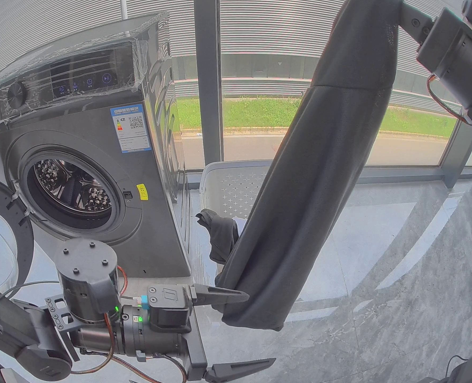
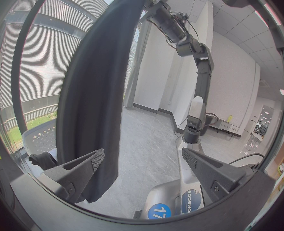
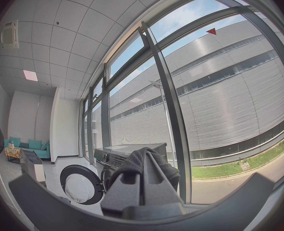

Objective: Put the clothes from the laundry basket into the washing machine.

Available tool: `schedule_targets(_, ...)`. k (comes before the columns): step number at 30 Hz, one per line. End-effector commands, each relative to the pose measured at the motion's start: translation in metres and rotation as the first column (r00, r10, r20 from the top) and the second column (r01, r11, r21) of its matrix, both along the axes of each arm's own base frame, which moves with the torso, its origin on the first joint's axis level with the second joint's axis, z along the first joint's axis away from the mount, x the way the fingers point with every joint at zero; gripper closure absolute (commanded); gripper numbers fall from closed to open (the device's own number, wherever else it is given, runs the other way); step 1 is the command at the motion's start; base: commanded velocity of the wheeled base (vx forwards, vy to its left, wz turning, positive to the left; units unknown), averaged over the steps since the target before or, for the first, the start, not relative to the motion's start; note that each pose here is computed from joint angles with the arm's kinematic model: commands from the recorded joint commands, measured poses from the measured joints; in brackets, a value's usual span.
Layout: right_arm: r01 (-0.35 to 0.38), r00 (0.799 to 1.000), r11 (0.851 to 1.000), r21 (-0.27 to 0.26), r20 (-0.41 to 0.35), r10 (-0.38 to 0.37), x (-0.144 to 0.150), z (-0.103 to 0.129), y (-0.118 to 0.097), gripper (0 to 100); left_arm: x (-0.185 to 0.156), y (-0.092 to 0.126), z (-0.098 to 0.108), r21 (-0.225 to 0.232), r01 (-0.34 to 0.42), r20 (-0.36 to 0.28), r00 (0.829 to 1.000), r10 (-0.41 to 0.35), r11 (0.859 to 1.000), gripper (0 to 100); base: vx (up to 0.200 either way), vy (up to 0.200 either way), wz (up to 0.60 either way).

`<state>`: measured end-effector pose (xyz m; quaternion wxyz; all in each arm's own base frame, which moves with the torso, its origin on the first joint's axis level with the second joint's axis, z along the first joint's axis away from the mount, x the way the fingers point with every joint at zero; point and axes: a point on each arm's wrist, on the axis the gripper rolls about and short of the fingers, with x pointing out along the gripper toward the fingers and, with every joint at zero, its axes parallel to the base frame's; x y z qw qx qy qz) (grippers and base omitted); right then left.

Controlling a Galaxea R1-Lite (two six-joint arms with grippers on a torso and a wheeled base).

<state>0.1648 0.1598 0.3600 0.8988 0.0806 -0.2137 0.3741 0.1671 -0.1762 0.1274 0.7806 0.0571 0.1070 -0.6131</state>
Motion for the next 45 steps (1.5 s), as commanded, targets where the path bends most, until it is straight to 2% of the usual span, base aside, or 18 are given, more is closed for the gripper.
schedule_targets(1, 0.0, 1.0, 1.0, 0.002, 0.002, 0.0, 0.008, 0.003, 0.008, 100, -0.004, -0.011, -0.012, 0.036, 0.043, -0.036, 0.998, -0.042, 0.998, 0, 0.0, 0.0, 0.0)
schedule_targets(5, -0.005, 1.0, 1.0, 0.017, 0.017, 0.004, 0.008, 0.009, 0.009, 100, 0.003, -0.017, -0.024, 0.067, 0.038, -0.058, 0.998, -0.035, 0.997, 0, 0.0, 0.0, 0.0)
schedule_targets(9, -0.009, 1.0, 1.0, 0.02, 0.021, 0.009, 0.006, 0.01, 0.009, 100, 0.01, -0.025, -0.027, 0.072, 0.033, -0.061, 0.998, -0.029, 0.997, 0, 0.0, 0.0, 0.0)
schedule_targets(15, -0.032, 0.999, 0.999, 0.035, 0.032, 0.031, 0.001, 0.015, 0.011, 100, 0.032, -0.046, -0.03, 0.08, -0.057, -0.031, 0.998, 0.06, 0.995, 0, 0.0, 0.0, 0.0)
schedule_targets(21, -0.059, 0.998, 0.997, 0.042, 0.04, 0.057, -0.004, 0.018, 0.015, 100, 0.035, -0.059, -0.029, 0.062, -0.032, -0.017, 0.999, 0.034, 0.998, 0, 0.0, 0.0, 0.0)
schedule_targets(32, -0.095, 0.995, 0.995, 0.043, 0.041, 0.094, -0.01, 0.019, 0.021, 100, 0.034, -0.066, -0.032, 0.06, -0.013, -0.019, 1.0, 0.015, 0.998, 0, 0.0, 0.0, 0.0)
schedule_targets(40, -0.138, 0.99, 0.989, 0.043, 0.041, 0.136, -0.017, 0.019, 0.029, 100, 0.039, -0.084, -0.028, 0.031, 0.007, 0.005, 1.0, -0.007, 1.0, 0, 0.0, 0.0, 0.0)
schedule_targets(43, -0.163, 0.986, 0.986, 0.048, 0.046, 0.16, -0.023, 0.021, 0.032, 100, 0.043, -0.085, -0.034, 0.045, -0.015, -0.006, 1.0, 0.015, 0.999, 0, 0.0, 0.0, 0.0)
schedule_targets(45, -0.178, 0.983, 0.983, 0.053, 0.051, 0.175, -0.026, 0.023, 0.033, 100, 0.048, -0.084, -0.033, 0.043, -0.071, -0.012, 0.997, 0.071, 0.997, 0, 0.0, 0.0, 0.0)
